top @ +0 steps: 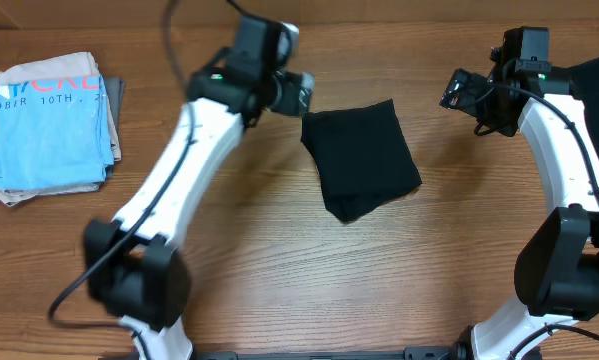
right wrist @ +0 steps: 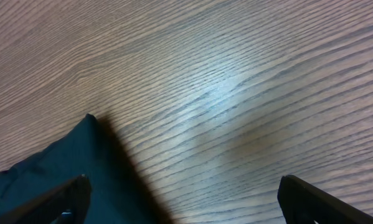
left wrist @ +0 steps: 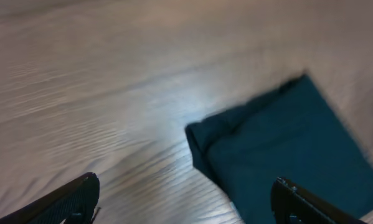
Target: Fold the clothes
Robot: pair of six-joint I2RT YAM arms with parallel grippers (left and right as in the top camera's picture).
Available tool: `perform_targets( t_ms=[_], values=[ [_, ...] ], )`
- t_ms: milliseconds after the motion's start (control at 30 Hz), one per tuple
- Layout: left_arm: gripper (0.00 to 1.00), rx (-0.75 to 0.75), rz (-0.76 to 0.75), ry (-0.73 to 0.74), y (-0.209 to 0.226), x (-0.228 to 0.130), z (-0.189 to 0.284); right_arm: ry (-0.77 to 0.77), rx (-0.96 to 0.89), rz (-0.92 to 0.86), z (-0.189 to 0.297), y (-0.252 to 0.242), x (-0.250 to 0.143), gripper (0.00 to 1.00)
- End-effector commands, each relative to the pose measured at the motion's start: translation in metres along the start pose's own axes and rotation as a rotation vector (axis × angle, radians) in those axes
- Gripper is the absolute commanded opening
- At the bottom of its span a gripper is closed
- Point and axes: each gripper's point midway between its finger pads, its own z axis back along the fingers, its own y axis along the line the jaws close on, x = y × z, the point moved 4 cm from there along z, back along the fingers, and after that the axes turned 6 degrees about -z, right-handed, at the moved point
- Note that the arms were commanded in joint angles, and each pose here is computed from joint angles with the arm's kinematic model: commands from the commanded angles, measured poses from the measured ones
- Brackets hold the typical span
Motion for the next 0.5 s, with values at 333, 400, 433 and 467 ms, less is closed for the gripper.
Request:
perform_targets(
  t_ms=[333,400,433,467],
  values=[
    [0.98,-0.014,-0.491,0.155,-0.037,-0.046,-0.113,-0.006,-0.004,-0.002,0.001,-0.001,0.001,1.0],
    [0.99,-0.028,-0.515,0.158,-0.037,-0.051,-0.124,-0.006,-0.004,-0.002,0.001,-0.001,0.001,1.0],
    [0.99,-0.039,-0.527,0.158,-0.038,-0.052,-0.127,-0.007,-0.005,-0.002,0.001,-0.001,0.001,1.0],
    [1.0,-0.05,-0.539,0.163,-0.039,-0.055,-0.131,-0.007,-0.005,-0.002,0.001,-0.001,0.001,1.0]
  ],
)
